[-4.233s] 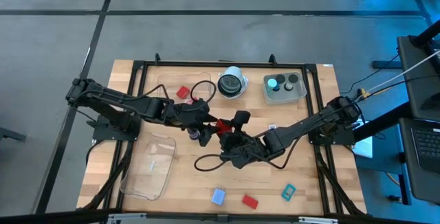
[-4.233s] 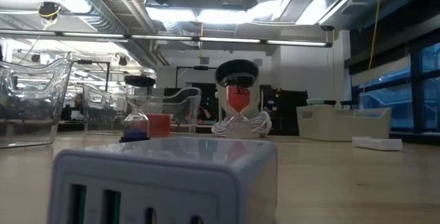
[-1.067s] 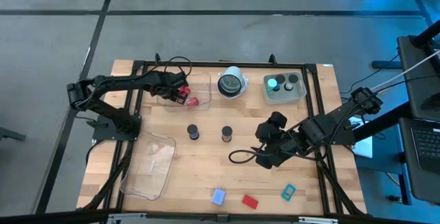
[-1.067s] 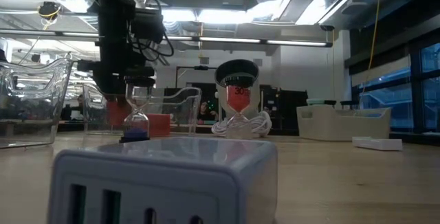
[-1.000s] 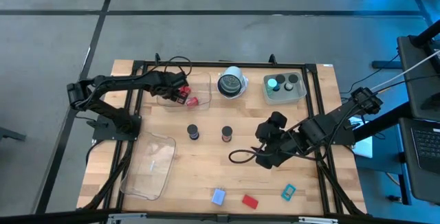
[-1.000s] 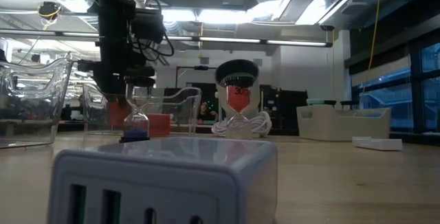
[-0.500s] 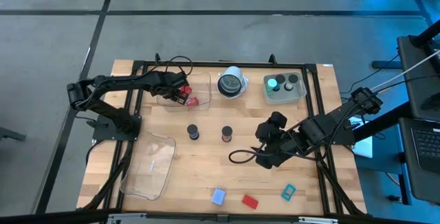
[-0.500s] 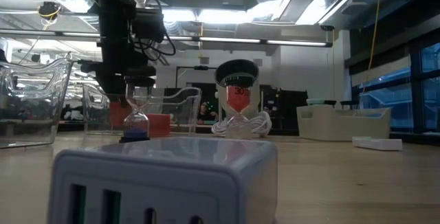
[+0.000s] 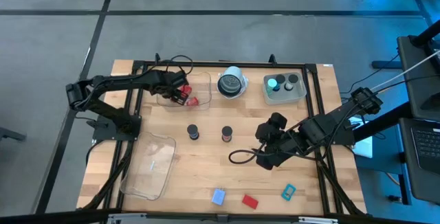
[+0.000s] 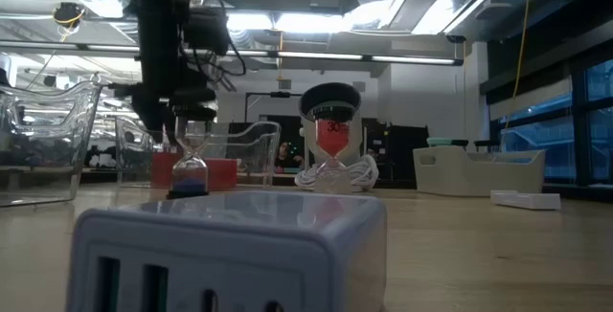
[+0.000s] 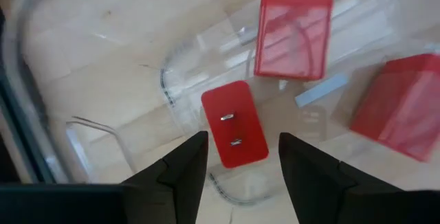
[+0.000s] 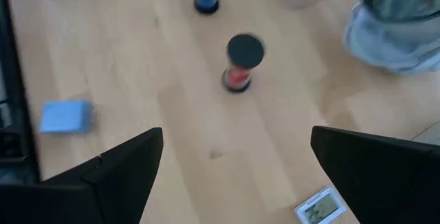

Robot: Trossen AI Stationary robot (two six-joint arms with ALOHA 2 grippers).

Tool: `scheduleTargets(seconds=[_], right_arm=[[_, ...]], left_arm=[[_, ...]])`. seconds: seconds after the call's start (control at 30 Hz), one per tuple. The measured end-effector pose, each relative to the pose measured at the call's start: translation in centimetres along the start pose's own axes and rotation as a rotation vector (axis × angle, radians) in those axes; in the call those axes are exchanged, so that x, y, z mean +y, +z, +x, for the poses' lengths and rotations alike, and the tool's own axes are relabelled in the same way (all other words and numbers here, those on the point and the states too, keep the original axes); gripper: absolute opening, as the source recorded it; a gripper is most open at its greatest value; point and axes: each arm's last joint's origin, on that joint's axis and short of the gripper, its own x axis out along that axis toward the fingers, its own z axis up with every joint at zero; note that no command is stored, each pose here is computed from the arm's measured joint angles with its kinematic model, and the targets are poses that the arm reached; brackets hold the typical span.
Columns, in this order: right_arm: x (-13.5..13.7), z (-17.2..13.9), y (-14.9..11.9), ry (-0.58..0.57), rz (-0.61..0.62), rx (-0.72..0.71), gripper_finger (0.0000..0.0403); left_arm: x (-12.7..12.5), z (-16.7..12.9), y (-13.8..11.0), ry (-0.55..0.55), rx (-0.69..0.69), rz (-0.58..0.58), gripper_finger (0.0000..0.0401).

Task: Pick & Place Office items
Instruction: Put the dark blue hourglass into the gray bin

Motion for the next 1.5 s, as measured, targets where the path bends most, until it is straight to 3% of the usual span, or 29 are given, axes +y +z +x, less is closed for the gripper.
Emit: scheduleTargets(seconds=[0.23,0.37,0.53,0.77,1.07,1.3,1.5], right_arm=[[0.8,-0.3,-0.8,0.094,0.084,0.100,0.0372],[1.8,-0.7,-1.7,0.112,0.123,0.113,0.0372],[3.8,-0.2,-3.2,0.106,0.122,0.129,0.0372],[6.2,2.3,-5.0,0.053,0.019,0.182,0.0372],[7.6,4.4,-5.5,0.044,-0.077,0.185,0.0373],[8.6,5.3,-6.0,0.101,-0.165,0.224,0.0373],[9.1,4.8,-6.7,0.119,-0.220,0.223,0.0373]], left_arm=[[-0.1,-4.7,1.5,-0.083,-0.115,0.006,0.0169],[-0.8,-7.3,0.9,-0.167,-0.187,0.047,0.0168],[-2.7,-9.8,-1.4,-0.303,-0.262,0.140,0.0168],[-5.7,-12.7,-5.1,-0.512,-0.349,0.270,0.0168],[-8.2,-15.4,-9.9,-0.740,-0.338,0.348,0.0169],[-9.1,-16.4,-12.7,-0.800,-0.332,0.320,0.0169],[-11.6,-15.7,-15.1,-0.815,-0.328,0.383,0.0169]])
